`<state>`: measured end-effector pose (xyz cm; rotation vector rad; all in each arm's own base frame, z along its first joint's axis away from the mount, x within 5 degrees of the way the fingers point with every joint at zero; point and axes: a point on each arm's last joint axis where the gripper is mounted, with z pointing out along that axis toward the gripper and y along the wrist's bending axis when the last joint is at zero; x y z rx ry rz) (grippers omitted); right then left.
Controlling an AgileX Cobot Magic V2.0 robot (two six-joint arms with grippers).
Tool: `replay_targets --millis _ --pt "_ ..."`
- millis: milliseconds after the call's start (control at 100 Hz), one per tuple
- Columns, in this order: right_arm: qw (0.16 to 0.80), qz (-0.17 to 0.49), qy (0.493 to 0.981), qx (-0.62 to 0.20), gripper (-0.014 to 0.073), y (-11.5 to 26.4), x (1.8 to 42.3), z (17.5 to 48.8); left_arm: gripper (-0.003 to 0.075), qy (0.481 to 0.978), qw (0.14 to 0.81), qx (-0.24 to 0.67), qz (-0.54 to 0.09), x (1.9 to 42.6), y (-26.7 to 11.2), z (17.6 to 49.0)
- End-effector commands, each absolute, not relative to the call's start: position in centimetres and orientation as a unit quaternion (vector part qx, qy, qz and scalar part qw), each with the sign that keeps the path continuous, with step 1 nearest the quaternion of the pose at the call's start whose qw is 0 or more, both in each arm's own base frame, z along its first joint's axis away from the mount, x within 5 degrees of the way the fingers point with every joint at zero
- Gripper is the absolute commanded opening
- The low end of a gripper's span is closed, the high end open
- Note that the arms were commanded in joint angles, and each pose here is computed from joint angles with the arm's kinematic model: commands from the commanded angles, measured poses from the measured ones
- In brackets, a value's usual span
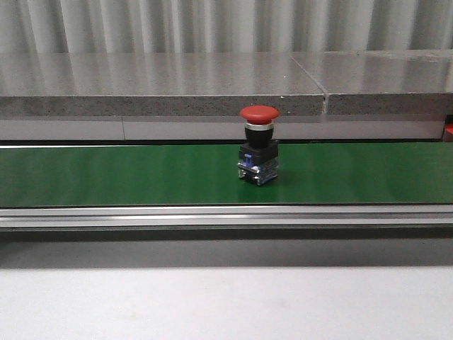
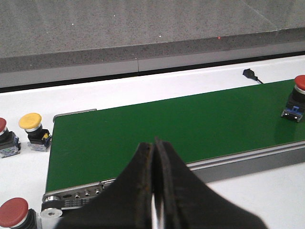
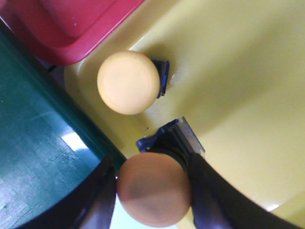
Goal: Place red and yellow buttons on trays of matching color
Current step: 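Carry the yellow button into the yellow tray and open the right gripper, then lower the right gripper onto the arriving red button and grasp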
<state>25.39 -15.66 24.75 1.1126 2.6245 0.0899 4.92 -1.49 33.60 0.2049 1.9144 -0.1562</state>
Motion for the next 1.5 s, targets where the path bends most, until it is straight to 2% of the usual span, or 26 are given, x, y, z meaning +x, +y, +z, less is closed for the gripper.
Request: replay_targets --millis 0,260,550,780,1110,1330,1490 --pt "0.178 0.018 0.905 0.386 0.0266 -16.2 25.4 25.9 -0.0020 0.787 0.607 0.082 -0.074 5.1 -1.5 35.0" --pt "0.154 0.022 0.908 0.388 0.0282 -16.5 25.9 24.5 -0.0020 0.787 0.607 0.082 -0.074 5.1 -1.5 35.0" --pt "0.159 0.020 0.908 0.388 0.0463 -16.6 25.9 24.5 -0.0020 0.787 0.607 0.082 -0.074 5.1 -1.5 35.0" --pt "0.175 0.007 0.907 0.382 0.0463 -16.6 25.7 25.3 -0.0020 0.787 0.607 0.082 -0.074 5.1 -1.5 35.0" --pt "0.256 -0.010 0.893 0.370 0.0456 -15.3 23.9 29.8 -0.0020 0.787 0.607 0.082 -0.074 5.1 -1.5 35.0" --pt "0.294 -0.006 0.897 0.329 0.0456 -12.5 23.4 32.3 -0.0020 0.787 0.607 0.082 -0.074 5.1 -1.5 35.0" --pt "0.290 0.008 0.918 0.272 0.0456 -9.6 23.9 32.8 -0.0020 0.787 0.607 0.082 -0.074 5.1 -1.5 35.0"
